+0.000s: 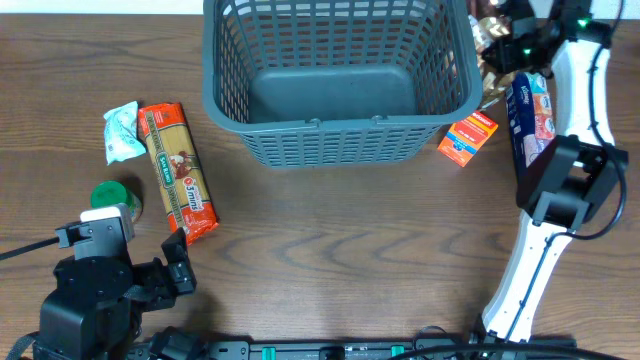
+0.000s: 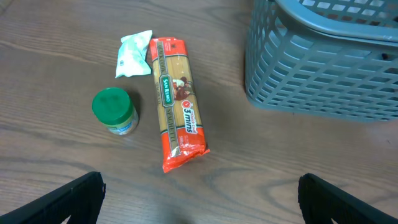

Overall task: Pack container
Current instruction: 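Grasp the Nescafé Gold pouch with the right gripper, then drop the Nescafé pouch into the basket's right side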

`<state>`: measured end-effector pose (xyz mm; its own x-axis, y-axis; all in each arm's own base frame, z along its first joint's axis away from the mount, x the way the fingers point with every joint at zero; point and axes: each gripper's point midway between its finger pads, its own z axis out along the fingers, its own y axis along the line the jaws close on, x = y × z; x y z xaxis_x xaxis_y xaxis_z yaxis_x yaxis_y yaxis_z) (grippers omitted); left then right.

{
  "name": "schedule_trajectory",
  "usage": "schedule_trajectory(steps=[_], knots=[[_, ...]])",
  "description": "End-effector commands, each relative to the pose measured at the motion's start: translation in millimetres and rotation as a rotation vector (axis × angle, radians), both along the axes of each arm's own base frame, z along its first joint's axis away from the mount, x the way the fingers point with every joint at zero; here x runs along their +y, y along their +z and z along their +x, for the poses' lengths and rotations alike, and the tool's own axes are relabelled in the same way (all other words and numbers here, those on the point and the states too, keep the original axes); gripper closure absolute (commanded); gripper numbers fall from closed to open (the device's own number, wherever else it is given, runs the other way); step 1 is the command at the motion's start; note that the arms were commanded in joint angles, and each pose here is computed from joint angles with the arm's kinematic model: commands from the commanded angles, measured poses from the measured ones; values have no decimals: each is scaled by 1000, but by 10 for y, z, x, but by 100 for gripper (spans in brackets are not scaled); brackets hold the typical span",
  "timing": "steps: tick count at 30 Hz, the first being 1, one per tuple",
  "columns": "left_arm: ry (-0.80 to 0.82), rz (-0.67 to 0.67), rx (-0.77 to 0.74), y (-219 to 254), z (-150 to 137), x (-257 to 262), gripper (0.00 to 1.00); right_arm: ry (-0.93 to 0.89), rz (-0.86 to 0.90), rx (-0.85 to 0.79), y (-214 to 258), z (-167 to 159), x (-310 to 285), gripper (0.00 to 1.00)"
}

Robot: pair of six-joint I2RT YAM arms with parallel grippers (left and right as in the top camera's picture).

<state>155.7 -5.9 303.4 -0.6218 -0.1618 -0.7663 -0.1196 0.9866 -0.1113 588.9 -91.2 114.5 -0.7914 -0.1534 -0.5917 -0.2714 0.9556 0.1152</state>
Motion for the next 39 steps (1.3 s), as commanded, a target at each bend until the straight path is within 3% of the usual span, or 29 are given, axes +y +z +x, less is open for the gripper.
schedule_trajectory(steps=[1,8,13,17,22,25,31,39], knots=[[21,10,-8,26,2,42,2,-198,53,-180,1118,-71,-342,99],[21,10,-8,26,2,42,1,-253,50,-423,2435,-404,-304,99],[21,10,-8,26,2,42,1,-191,30,-606,3381,-861,83,99],[21,10,-8,26,2,42,1,-160,80,-709,3946,-1258,512,99],[21,10,-8,26,2,42,2,-292,235,-773,4429,-1691,851,99],[21,10,-8,26,2,42,2,-392,374,-736,4480,-1814,1042,99],[21,10,-8,26,2,42,1,-724,481,-493,3882,-1810,1164,99],[21,10,-8,26,2,42,1,-686,386,-332,3289,-1543,1629,99]])
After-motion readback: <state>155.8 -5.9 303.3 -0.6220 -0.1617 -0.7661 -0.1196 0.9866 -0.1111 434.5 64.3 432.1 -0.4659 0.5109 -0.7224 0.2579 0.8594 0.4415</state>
